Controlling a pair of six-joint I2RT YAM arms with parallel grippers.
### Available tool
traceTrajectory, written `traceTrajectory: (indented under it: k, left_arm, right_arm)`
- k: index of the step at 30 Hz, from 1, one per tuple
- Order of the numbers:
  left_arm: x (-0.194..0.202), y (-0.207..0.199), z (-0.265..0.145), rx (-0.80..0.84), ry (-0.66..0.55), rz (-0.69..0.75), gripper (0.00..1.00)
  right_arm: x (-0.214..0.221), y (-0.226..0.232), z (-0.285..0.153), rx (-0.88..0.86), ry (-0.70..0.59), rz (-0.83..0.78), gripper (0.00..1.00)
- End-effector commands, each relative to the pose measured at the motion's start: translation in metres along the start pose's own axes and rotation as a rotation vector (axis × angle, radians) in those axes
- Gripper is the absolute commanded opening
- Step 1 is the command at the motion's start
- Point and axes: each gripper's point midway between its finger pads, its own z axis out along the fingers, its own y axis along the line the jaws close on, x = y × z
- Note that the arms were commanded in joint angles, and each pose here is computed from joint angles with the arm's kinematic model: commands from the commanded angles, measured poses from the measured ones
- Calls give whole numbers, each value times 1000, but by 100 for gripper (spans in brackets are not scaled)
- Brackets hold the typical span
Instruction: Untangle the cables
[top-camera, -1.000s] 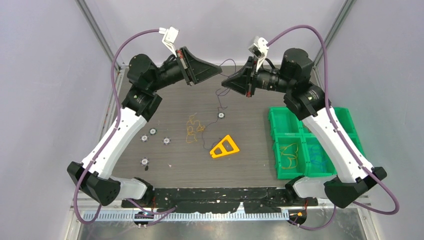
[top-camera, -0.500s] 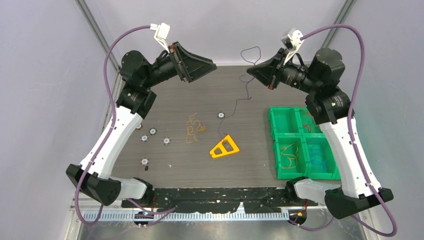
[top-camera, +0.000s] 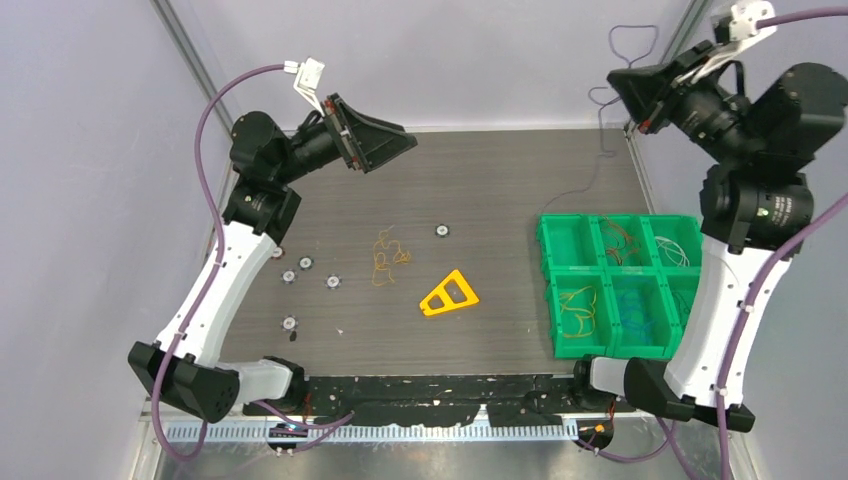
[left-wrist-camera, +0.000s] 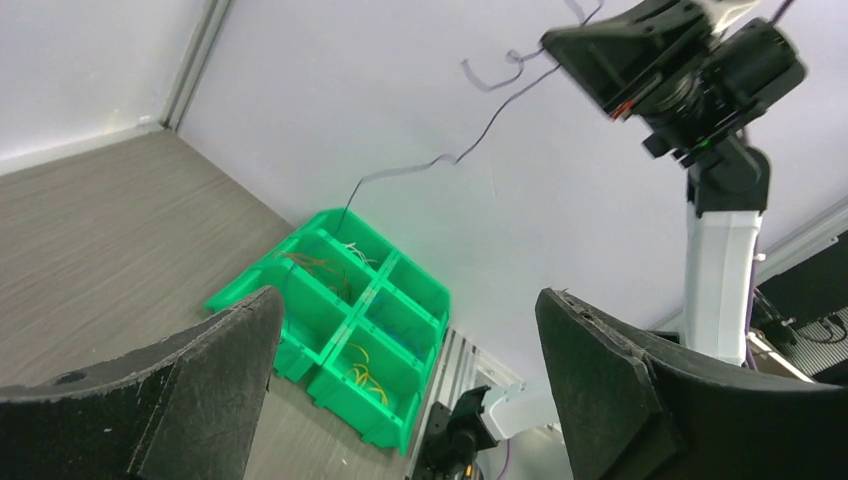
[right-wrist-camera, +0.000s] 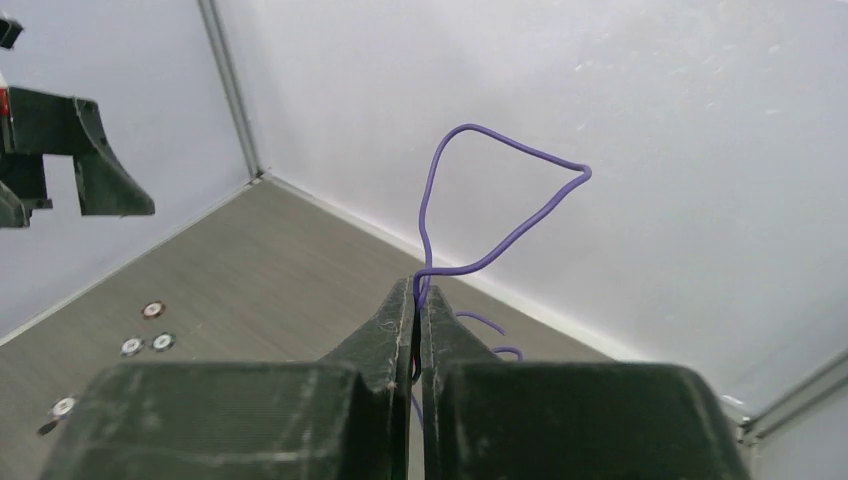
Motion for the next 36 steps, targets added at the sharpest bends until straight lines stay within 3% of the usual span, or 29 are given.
traceTrajectory:
  k: [1, 7, 12, 22, 27, 31, 36]
  left_arm:
    - [0, -14, -7, 49, -4, 45, 100]
    - [0, -14, -6, 54, 2, 45, 100]
    - [6, -9, -8, 41, 10, 37, 100]
    - [14, 1, -13, 17, 13, 22, 100]
    - [15, 4, -15, 7, 10, 16, 100]
    - [18, 10, -14, -2, 8, -5, 100]
    - [20, 13, -16, -9, 6, -18, 100]
  right_arm:
    - [-29, -13, -18, 60, -24, -55, 5]
    - [-42, -46, -13, 111, -49, -27, 5]
    - [-18, -60, -6, 99, -6, 17, 5]
    - [150, -93, -11, 133, 286, 76, 5]
    - [198, -88, -14, 104, 343, 166, 5]
    - [238, -80, -4, 48, 345, 341, 5]
    - [248, -53, 13, -43, 325, 485, 6]
